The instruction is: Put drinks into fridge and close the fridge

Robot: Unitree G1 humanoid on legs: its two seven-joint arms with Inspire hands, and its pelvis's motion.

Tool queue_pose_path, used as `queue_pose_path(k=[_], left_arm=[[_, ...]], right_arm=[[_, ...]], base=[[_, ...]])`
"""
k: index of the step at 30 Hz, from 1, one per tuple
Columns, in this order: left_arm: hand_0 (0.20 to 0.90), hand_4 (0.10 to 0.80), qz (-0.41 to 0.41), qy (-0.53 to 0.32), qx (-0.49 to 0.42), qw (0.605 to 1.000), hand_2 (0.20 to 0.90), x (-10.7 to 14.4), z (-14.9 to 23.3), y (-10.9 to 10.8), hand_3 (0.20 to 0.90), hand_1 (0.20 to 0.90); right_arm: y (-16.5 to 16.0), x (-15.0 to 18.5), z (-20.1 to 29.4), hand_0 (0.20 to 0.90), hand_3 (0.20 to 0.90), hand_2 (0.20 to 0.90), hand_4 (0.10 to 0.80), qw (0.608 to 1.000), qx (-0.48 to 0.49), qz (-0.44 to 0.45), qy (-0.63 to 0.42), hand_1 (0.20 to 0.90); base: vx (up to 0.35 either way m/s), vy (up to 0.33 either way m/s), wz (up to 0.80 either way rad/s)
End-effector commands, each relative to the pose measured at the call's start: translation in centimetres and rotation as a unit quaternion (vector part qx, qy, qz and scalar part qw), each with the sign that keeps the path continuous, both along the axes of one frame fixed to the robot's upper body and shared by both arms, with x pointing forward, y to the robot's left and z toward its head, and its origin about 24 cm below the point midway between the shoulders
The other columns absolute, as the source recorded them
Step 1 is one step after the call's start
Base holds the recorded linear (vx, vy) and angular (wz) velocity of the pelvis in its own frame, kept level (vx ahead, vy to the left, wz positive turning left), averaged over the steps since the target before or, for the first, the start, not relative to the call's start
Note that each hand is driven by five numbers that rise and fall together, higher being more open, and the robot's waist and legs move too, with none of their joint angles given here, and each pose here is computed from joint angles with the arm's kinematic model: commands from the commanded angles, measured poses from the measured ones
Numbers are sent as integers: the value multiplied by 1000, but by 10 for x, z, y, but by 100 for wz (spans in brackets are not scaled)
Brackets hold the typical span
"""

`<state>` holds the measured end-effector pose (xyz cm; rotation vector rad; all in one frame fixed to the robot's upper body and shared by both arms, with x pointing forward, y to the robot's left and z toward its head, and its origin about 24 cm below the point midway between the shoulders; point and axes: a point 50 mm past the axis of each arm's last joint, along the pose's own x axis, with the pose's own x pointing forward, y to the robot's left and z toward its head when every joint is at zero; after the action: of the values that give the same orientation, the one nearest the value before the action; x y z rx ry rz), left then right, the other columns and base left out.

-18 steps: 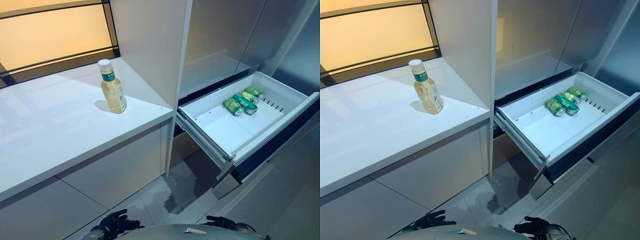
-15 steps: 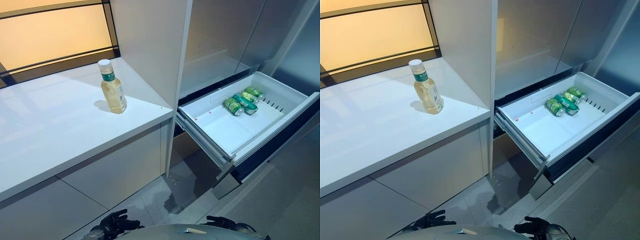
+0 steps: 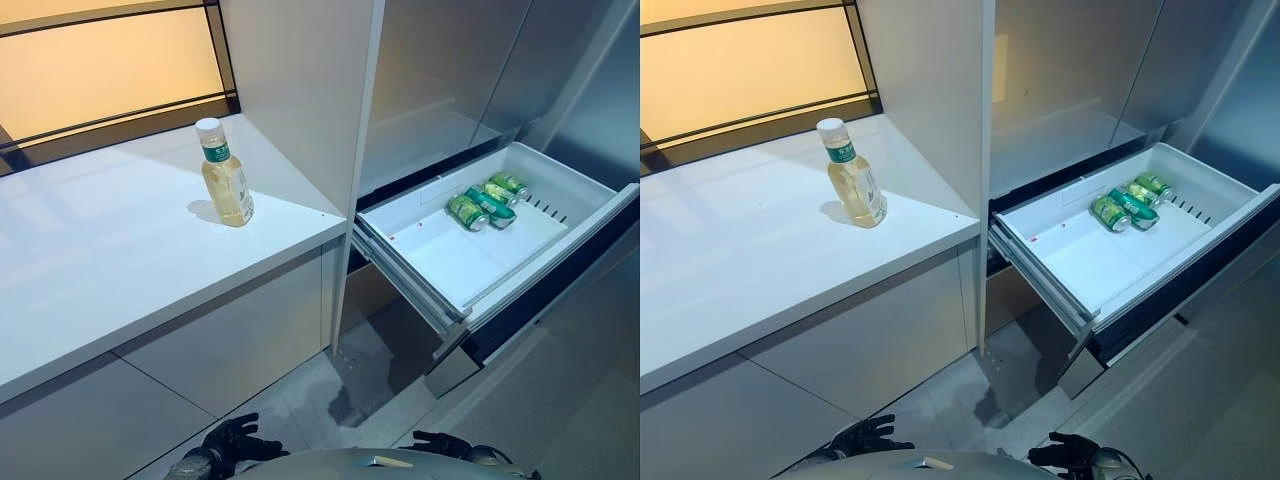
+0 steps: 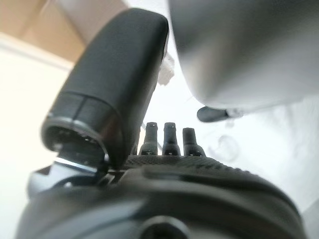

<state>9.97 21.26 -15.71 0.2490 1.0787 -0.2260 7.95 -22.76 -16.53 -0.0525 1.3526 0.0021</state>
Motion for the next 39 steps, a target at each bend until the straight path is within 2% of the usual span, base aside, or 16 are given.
queue_pose_path(k=[1, 9, 15, 19, 24, 26, 28, 31, 39], left_arm=[[900, 800, -194, -141, 2, 971, 900, 67, 27, -34, 900, 900], [900, 800, -334, -279, 31, 900, 900, 123, 75, -65, 900, 900], [900, 800, -429, -391, 57, 812, 900, 155, 127, -88, 900, 900], [900, 800, -443, -463, 29, 767, 900, 158, 155, -107, 900, 900], [900, 800, -422, -519, 2, 744, 900, 157, 173, -111, 900, 900], [900, 800, -416, -538, -16, 733, 900, 156, 184, -110, 900, 900], [900, 800, -434, -575, -13, 693, 900, 150, 203, -110, 900, 900], [900, 800, -413, -626, -82, 657, 900, 143, 248, -103, 900, 900], [900, 800, -387, -681, -153, 602, 900, 133, 310, -94, 900, 900]], right_arm=[[-5, -4, 0, 900, 900, 900, 800, 998, -13, 47, 29, 900], [-9, 4, 3, 900, 900, 900, 800, 997, -16, 69, 17, 900], [-14, 4, 5, 900, 900, 900, 800, 997, -18, 71, 10, 900], [-11, 3, 4, 900, 900, 900, 800, 998, -19, 67, 7, 900], [-4, -1, 1, 900, 900, 900, 800, 998, -20, 56, 3, 900], [-3, -3, 0, 900, 900, 900, 800, 998, -19, 53, 1, 900], [-2, -3, 0, 900, 900, 900, 800, 999, -20, 43, -5, 900], [0, -4, 0, 900, 900, 900, 800, 999, -21, 23, -15, 900], [5, -11, -2, 900, 900, 900, 800, 1000, -14, 1, -17, 900]], base=[[-44, 23, -4], [-26, 6, -4], [-11, 10, -6], [-19, -2, -1], [-9, -1, 1], [-55, -10, 4], [-71, -7, 5], [-48, -4, 11], [-4, -29, 10]])
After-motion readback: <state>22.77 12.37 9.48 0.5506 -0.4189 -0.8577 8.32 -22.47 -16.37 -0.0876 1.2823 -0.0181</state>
